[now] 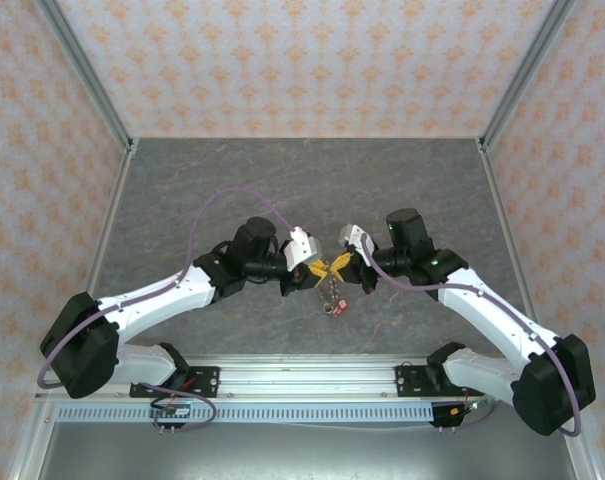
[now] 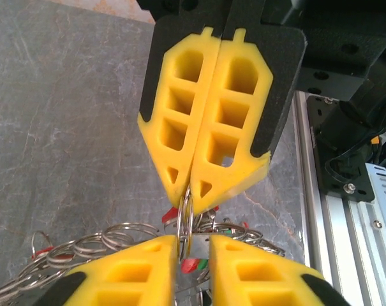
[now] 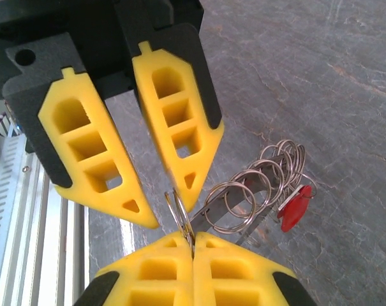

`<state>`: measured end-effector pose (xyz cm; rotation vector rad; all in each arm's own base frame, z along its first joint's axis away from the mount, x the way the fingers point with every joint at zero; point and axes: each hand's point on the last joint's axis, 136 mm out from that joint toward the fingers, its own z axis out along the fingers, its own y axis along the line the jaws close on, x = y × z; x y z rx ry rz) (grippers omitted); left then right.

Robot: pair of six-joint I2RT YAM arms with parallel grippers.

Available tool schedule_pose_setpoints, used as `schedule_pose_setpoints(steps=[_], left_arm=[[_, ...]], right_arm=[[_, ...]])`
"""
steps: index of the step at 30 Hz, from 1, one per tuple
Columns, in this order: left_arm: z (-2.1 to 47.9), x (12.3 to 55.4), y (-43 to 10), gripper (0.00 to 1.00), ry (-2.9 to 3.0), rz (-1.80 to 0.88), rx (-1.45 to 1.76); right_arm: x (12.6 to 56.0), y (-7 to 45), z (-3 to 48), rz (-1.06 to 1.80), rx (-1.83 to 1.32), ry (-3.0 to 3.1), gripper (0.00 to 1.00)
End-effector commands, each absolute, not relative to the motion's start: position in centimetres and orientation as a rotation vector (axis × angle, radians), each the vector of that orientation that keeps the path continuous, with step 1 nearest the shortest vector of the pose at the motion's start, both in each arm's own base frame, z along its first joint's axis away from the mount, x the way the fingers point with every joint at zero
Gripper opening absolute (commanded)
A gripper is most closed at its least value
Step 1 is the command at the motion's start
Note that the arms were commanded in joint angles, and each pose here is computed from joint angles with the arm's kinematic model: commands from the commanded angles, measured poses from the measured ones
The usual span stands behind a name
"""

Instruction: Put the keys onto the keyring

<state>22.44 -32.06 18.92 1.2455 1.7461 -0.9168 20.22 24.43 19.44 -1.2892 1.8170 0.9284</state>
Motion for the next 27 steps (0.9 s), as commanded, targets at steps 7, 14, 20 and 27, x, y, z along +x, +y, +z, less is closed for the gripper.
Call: schedule_pose_setpoints(steps=[7, 14, 20, 27], left_arm=[[20.4, 22.6, -32.0, 0.23, 1.707, -0.830, 1.330], [21.2, 22.7, -32.4, 0.24, 1.681, -0.842, 1.313], [21.0, 22.7, -32.5, 0.22, 1.684, -0.840, 1.327], [19.5, 22.6, -32.4, 0.16, 1.733, -0.780, 1.395]], right_arm=[[20.0, 24.6, 21.9, 0.856, -1.407, 1.741, 0.00], [20.0, 25.0, 22.0, 0.845, -1.426, 1.739, 0.00], [20.1, 25.3, 22.1, 0.836, -1.435, 1.739, 0.00], [20.1, 25.7, 22.5, 0.843, -1.438, 1.719, 0.00]])
